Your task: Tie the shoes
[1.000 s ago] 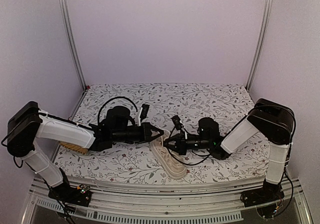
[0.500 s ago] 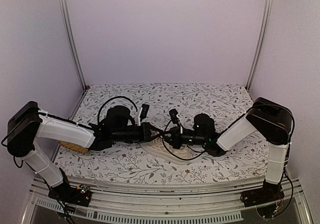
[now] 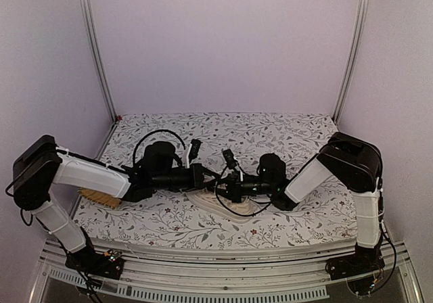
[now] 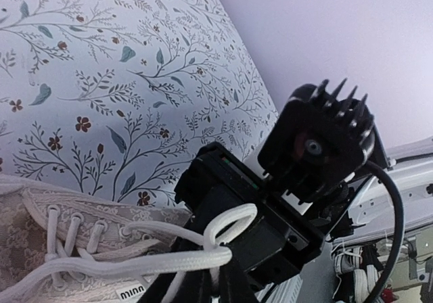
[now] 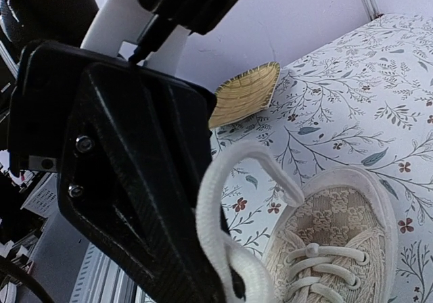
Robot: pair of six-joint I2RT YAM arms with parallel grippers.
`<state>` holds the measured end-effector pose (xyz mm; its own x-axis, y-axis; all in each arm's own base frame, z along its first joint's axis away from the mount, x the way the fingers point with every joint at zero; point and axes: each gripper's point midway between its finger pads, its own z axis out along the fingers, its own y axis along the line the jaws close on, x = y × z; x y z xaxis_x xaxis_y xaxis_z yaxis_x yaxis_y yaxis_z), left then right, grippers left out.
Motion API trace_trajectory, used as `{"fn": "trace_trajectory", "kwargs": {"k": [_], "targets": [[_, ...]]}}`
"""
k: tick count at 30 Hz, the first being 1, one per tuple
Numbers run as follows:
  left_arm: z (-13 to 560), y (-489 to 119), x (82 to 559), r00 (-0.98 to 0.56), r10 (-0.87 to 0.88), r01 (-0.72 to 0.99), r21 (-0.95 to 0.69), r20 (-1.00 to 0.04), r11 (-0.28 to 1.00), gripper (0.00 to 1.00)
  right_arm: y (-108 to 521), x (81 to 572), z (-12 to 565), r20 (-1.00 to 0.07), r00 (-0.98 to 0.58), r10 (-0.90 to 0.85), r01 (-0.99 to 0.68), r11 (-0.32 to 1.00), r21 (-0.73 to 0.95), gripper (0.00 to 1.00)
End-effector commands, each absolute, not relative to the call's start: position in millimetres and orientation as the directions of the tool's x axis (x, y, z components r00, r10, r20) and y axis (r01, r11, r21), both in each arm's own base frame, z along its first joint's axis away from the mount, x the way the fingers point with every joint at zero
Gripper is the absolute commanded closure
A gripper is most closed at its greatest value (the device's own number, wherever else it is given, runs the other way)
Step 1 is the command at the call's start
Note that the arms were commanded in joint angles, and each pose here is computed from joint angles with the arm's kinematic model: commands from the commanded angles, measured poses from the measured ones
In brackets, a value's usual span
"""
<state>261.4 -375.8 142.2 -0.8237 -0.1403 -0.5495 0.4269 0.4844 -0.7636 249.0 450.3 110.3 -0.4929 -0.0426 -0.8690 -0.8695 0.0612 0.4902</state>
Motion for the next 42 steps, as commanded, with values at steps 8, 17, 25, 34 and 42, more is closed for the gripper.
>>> {"fn": "trace_trajectory", "kwargs": {"k": [8, 17, 25, 34, 42], "targets": [[131.4, -377.8, 270.5, -0.844, -0.122, 0.438, -0.803, -0.522, 0.405, 0.76, 440.3, 221.5, 120.4, -0.827, -0.557, -0.072, -0.808, -0.185, 0.560, 0.98], [133.2, -366.1, 255.7, -0.839, -0.105, 0.459, -0.799, -0.533, 0.388, 0.45, 435.6, 233.2, 112.6, -0.812, -0.580, -0.063, -0.800, -0.145, 0.582, 0.98], [134.6, -349.1, 238.0, -0.810, -0.080, 0.513, -0.768, -0.581, 0.384, 0.29, 434.5, 237.5, 110.5, -0.812, -0.580, -0.063, -0.803, -0.120, 0.583, 0.98], [125.6, -338.4, 243.8, -0.798, -0.133, 0.491, -0.762, -0.588, 0.423, 0.60, 434.4, 238.5, 110.7, -0.817, -0.572, -0.068, -0.811, -0.105, 0.576, 0.98], [136.1, -335.5, 253.4, -0.771, -0.208, 0.490, -0.769, -0.602, 0.411, 0.56, 433.4, 239.0, 108.9, -0.818, -0.570, -0.073, -0.813, -0.092, 0.575, 0.98]]}}
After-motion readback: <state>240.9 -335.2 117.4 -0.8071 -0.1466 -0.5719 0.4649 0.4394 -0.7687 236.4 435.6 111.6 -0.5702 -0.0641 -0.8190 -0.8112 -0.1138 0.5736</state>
